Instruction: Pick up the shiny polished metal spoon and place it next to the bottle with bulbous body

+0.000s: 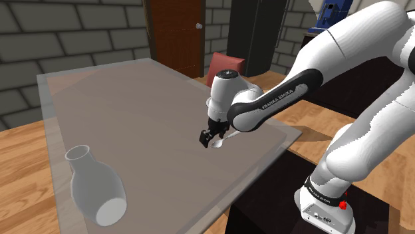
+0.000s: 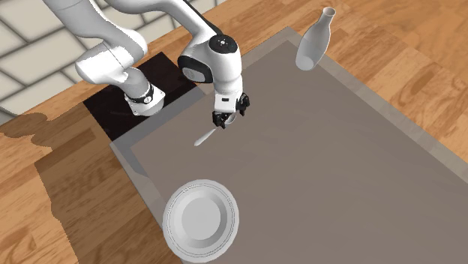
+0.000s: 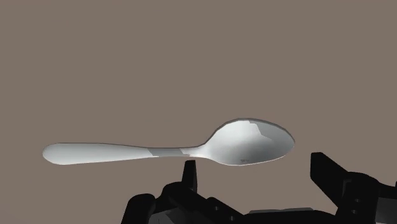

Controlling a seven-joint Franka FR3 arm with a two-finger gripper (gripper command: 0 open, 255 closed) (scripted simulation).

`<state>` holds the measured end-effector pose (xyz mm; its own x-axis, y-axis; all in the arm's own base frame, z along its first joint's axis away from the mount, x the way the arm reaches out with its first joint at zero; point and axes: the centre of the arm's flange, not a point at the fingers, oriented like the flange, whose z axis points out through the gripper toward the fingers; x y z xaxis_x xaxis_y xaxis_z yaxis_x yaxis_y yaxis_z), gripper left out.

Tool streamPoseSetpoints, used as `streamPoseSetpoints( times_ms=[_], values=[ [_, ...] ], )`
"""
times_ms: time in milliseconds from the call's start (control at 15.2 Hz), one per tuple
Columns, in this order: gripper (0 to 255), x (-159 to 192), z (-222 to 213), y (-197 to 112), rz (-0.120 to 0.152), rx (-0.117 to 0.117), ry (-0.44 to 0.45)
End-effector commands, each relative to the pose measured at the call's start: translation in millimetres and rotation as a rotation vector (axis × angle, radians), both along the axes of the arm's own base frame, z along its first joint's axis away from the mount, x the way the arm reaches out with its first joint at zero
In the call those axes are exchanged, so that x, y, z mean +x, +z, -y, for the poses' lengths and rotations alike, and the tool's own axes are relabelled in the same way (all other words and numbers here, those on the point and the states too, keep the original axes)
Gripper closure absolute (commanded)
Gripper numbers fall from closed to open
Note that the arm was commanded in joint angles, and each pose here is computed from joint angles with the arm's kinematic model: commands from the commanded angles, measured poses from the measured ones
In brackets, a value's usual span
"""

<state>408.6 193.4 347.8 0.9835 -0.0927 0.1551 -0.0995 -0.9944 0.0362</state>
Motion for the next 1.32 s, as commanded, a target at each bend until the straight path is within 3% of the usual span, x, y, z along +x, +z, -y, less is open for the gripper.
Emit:
streamPoseSetpoints(
  times_ms=[0,264,330,924,1254],
  values=[
    [0,0.5,0.3,-0.8,0.0,0.0,0.0],
    [0,0.4,0.3,-0.8,0.0,0.0,0.0],
    [255,0.4,0.3,-0.8,0.0,0.0,0.0],
    [255,0.5,0.3,-0.8,0.0,0.0,0.0],
    [255,0.5,0.3,25.6,0.0,0.0,0.0]
  ],
)
